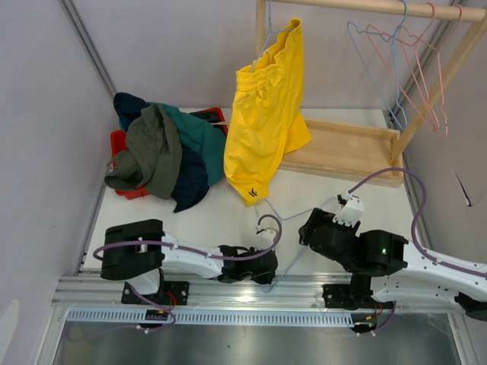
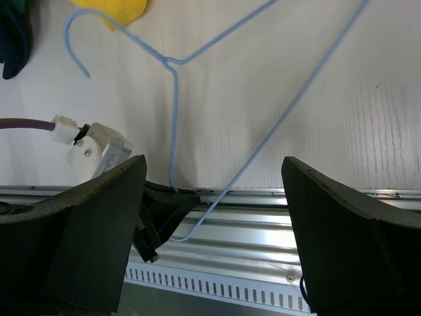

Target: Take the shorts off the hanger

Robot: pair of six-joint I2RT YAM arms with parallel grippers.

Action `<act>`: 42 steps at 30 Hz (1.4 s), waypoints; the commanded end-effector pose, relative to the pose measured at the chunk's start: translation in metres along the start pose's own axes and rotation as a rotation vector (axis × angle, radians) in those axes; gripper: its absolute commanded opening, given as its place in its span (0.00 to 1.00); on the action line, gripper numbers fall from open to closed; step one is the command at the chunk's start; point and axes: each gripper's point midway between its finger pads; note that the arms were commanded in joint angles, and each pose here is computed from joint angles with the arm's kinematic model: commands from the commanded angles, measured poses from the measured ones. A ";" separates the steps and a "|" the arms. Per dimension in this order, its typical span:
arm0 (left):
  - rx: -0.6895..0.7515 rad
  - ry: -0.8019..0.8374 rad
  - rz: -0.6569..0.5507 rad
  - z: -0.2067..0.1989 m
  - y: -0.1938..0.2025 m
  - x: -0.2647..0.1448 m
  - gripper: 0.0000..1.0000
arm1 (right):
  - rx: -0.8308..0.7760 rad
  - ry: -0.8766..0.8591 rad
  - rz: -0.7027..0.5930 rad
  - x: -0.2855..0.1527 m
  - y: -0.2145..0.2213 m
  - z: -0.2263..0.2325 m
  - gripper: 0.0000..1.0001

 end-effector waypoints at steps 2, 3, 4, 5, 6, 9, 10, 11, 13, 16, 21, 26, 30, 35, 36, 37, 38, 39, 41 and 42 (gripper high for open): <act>0.040 -0.174 0.069 0.050 0.031 0.010 0.01 | 0.028 0.000 -0.062 0.000 -0.012 -0.003 0.89; 0.043 -0.168 0.069 0.048 0.030 0.011 0.00 | 0.025 0.002 -0.064 -0.001 -0.013 -0.004 0.89; 0.047 -0.166 0.070 0.046 0.029 0.011 0.00 | 0.027 -0.001 -0.063 -0.002 -0.014 -0.004 0.88; 0.054 -0.165 0.069 0.046 0.028 0.011 0.00 | 0.029 0.000 -0.064 -0.003 -0.014 -0.005 0.88; 0.059 -0.167 0.071 0.047 0.029 0.010 0.00 | 0.029 0.000 -0.065 -0.003 -0.016 -0.005 0.88; 0.084 -0.155 0.048 0.040 0.022 0.005 0.00 | 0.034 -0.006 -0.072 -0.006 -0.019 -0.005 0.88; 0.097 -0.146 0.025 0.036 0.015 0.000 0.00 | 0.034 -0.013 -0.073 -0.007 -0.020 -0.003 0.88; 0.134 -0.150 0.019 0.036 0.012 -0.004 0.00 | 0.011 -0.028 -0.080 -0.010 -0.025 0.001 0.88; 0.196 -0.108 0.002 0.017 -0.003 -0.020 0.00 | -0.018 -0.122 -0.088 -0.016 -0.032 0.026 0.92; 0.372 -0.041 -0.008 -0.001 -0.021 -0.053 0.00 | -0.168 -0.290 -0.076 -0.036 -0.046 0.070 0.99; 0.522 0.188 -0.032 -0.036 -0.040 -0.126 0.00 | -0.390 -0.495 -0.043 -0.073 -0.071 0.123 0.99; 0.607 0.391 -0.020 -0.047 -0.036 -0.205 0.00 | -0.563 -0.593 0.037 -0.092 -0.067 0.149 1.00; 0.608 0.542 -0.067 -0.045 -0.031 -0.254 0.00 | -0.623 -0.686 0.063 -0.108 -0.065 0.161 0.99; 0.596 0.598 -0.093 -0.038 -0.027 -0.273 0.00 | -0.637 -0.770 0.085 -0.120 -0.060 0.170 0.99; 0.593 0.600 -0.111 -0.037 -0.030 -0.277 0.00 | -0.637 -0.772 0.087 -0.120 -0.059 0.170 0.99; 0.593 0.594 -0.117 -0.036 -0.030 -0.276 0.00 | -0.634 -0.778 0.091 -0.121 -0.058 0.171 0.99; 0.594 0.588 -0.125 -0.036 -0.032 -0.276 0.00 | -0.635 -0.785 0.095 -0.121 -0.057 0.171 0.99; 0.602 0.580 -0.130 -0.035 -0.034 -0.277 0.00 | -0.635 -0.797 0.106 -0.123 -0.055 0.172 0.99; 0.607 0.557 -0.133 -0.034 -0.036 -0.273 0.00 | -0.627 -0.825 0.124 -0.127 -0.051 0.174 0.98; 0.619 0.559 -0.140 -0.035 -0.038 -0.272 0.00 | -0.627 -0.859 0.153 -0.132 -0.045 0.175 0.97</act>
Point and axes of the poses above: each gripper's point midway between its finger pads, its own x axis out along the fingers, its own z axis along the line the jaws close on, y = z × x, and after that the axes turned 11 degrees about x, right-handed
